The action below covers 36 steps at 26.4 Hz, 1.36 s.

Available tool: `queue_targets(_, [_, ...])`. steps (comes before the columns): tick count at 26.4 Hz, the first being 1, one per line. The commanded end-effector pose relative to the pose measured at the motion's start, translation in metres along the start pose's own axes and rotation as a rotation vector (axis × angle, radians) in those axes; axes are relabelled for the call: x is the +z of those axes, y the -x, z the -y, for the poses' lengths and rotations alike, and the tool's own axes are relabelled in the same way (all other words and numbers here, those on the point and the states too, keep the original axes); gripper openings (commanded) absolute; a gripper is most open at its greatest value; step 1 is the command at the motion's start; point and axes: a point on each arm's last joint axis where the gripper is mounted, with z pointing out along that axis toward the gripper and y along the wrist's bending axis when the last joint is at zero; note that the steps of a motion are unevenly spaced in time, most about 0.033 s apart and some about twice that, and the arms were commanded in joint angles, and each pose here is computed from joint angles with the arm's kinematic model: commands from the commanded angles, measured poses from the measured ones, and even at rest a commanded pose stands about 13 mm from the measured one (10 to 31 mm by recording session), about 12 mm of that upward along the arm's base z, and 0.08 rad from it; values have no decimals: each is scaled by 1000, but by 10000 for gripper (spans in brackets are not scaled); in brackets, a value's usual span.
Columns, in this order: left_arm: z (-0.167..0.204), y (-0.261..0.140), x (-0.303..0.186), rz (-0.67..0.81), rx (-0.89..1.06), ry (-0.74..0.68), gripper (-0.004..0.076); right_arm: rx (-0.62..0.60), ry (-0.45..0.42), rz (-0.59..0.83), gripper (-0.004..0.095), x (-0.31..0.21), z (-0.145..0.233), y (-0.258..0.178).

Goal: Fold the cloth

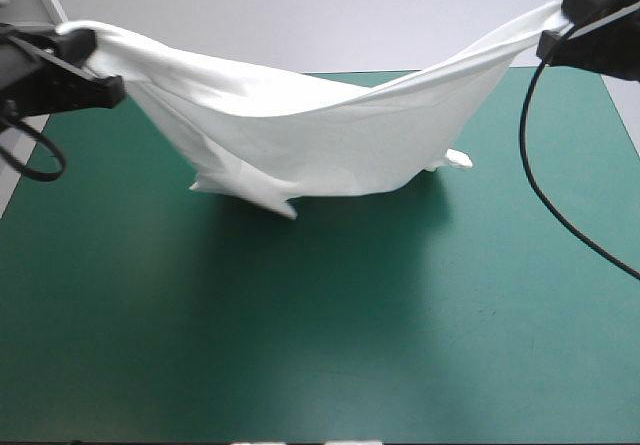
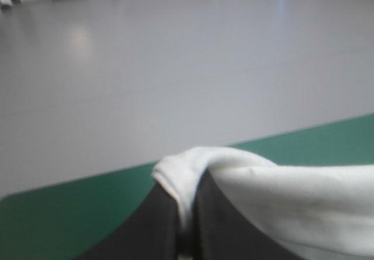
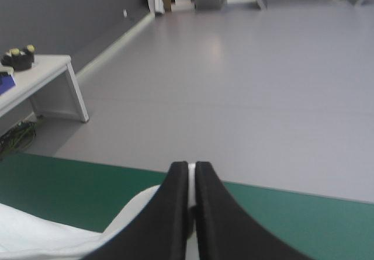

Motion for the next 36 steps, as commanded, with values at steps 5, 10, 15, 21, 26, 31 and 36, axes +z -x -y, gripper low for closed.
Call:
queue_targets(5, [-22, 47, -100, 373, 97, 220, -10, -87, 15, 322, -18, -104, -26, 52])
queue_targets(10, [-23, 48, -109, 385, 128, 231, -10, -103, 23, 383, -18, -132, -33, 55])
queue_targets(15, [-19, 51, -75, 372, 143, 196, -10, -74, 77, 368, -18, -105, -32, 58])
queue_targets(21, [-10, 49, 6, 284, 150, 126, -10, 7, 173, 339, -18, -12, -18, 59])
queue_targets(26, [-4, 45, 72, 265, 151, 92, -10, 114, 225, 367, -18, 53, -5, 54])
queue_targets(31, [-3, 62, 79, 402, 147, 94, -10, 156, 214, 544, -18, 73, 5, 64])
queue_targets(36, [-6, 80, 40, 508, 205, 133, -10, 99, 236, 654, -18, 35, -6, 83])
